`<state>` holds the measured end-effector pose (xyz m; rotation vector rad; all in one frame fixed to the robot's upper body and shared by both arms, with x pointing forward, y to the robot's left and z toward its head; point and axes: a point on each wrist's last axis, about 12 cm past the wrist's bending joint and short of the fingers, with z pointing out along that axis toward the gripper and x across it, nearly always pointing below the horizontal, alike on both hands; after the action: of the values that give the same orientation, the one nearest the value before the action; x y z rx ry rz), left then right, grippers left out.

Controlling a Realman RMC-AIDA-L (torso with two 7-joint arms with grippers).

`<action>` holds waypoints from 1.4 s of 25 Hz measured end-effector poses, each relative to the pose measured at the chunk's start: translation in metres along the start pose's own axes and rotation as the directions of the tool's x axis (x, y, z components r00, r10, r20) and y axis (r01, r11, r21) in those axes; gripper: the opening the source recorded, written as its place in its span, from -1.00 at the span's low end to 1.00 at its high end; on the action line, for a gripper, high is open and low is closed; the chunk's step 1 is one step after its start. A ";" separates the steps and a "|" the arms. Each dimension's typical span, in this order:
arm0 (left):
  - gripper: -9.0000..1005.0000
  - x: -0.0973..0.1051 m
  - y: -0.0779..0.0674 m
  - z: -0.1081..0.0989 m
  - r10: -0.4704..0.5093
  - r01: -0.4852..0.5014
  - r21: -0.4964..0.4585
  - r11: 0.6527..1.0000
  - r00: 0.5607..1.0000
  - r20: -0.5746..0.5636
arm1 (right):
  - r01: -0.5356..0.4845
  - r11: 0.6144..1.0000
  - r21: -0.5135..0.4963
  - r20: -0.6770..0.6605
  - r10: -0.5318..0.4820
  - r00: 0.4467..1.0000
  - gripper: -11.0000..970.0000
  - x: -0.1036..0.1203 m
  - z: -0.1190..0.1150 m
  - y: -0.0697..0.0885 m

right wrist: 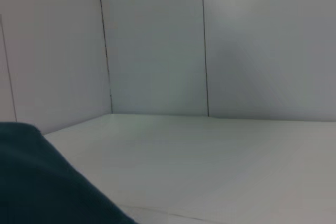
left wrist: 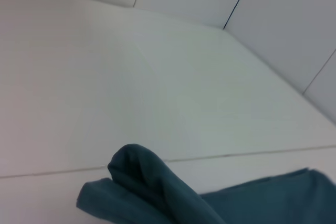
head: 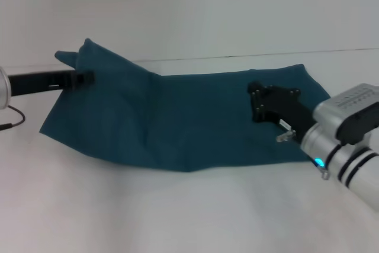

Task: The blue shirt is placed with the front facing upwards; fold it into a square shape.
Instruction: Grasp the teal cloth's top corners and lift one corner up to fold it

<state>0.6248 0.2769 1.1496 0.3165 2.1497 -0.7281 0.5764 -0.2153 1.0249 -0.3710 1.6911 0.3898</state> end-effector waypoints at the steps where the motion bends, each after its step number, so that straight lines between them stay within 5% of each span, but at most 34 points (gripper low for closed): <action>1: -0.86 -0.003 -0.001 -0.003 -0.001 0.001 0.009 1.000 1.000 0.006 | -0.001 1.000 -0.004 0.000 0.001 1.000 -0.73 0.000 0.002 0.003; 7: -0.86 -0.012 -0.009 -0.010 -0.003 0.002 0.035 0.999 1.000 0.016 | -0.014 0.998 -0.062 -0.049 0.011 0.999 -0.92 -0.004 0.021 0.026; 26: -0.86 -0.033 -0.032 -0.023 0.012 -0.025 0.135 0.991 0.995 0.096 | -0.023 0.964 -0.266 -0.246 -0.045 0.968 -0.92 -0.017 0.066 0.108; 35: -0.86 -0.039 -0.040 -0.020 0.014 -0.034 0.168 0.985 0.993 0.119 | -0.009 0.952 -0.306 -0.249 -0.071 0.966 -0.92 -0.023 0.071 0.123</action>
<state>0.6185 0.2576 1.2057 0.3791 1.9748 -0.8960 0.5868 -0.0730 1.0430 -0.7009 1.8775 0.6034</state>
